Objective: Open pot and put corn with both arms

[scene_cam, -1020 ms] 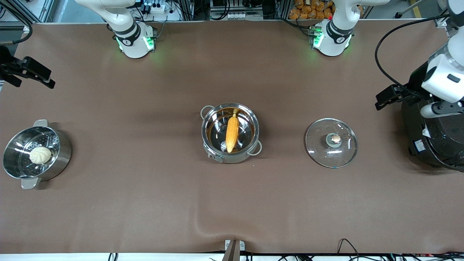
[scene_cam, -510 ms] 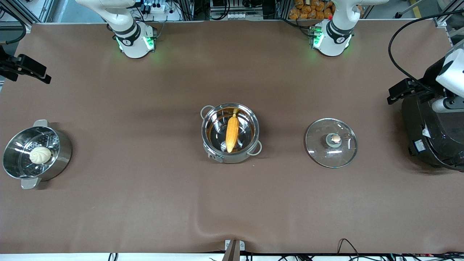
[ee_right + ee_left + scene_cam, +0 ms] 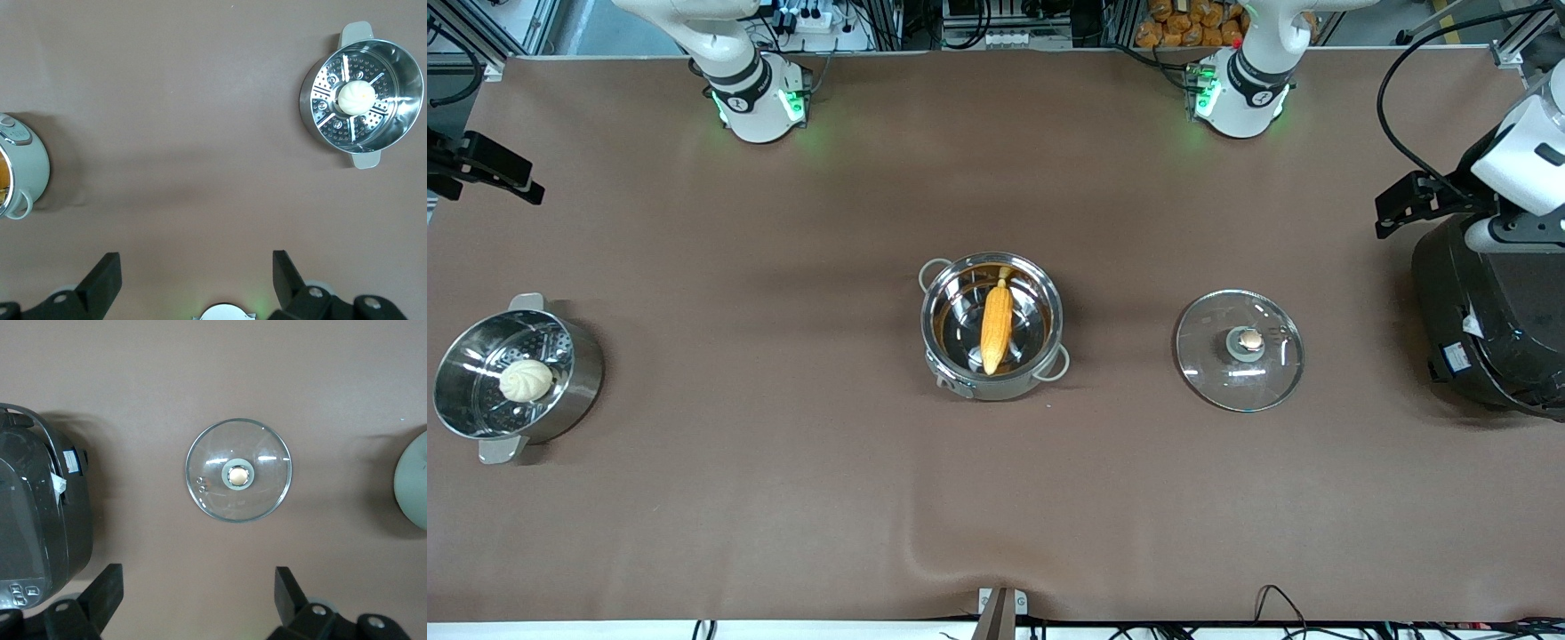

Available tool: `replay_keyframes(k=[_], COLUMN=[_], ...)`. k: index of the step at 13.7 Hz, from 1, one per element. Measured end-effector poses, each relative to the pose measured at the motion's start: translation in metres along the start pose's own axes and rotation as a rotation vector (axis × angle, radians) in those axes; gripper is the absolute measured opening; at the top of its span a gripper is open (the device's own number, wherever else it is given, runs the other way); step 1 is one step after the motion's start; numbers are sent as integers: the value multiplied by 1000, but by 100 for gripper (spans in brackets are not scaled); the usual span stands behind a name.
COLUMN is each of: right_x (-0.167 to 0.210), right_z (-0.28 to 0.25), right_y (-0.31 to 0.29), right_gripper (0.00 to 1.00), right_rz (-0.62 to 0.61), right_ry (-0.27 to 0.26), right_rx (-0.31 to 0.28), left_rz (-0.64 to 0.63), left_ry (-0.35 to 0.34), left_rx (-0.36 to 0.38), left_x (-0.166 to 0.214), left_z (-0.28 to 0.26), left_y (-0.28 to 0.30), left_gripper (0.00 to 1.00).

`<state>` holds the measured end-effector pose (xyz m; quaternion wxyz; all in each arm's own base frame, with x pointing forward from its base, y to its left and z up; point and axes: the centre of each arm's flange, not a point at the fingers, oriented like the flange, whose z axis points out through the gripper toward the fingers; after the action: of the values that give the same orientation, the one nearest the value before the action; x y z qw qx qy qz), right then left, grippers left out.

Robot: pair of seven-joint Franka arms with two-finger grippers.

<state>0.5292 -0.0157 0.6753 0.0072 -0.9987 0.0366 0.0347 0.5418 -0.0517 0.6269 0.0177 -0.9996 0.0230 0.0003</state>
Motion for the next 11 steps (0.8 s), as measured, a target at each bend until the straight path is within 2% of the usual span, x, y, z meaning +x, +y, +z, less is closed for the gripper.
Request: replay_keyframes(k=[11], right_x=[1], right_z=[2], right_y=[-3], right_gripper=[100], right_rz=[-11], right_ry=[-5], right_rx=[0], left_rz=[3], left_ry=[24], left_rx=[0], left_x=[-3], left_z=[-8], left_y=[-4], left_gripper=[100])
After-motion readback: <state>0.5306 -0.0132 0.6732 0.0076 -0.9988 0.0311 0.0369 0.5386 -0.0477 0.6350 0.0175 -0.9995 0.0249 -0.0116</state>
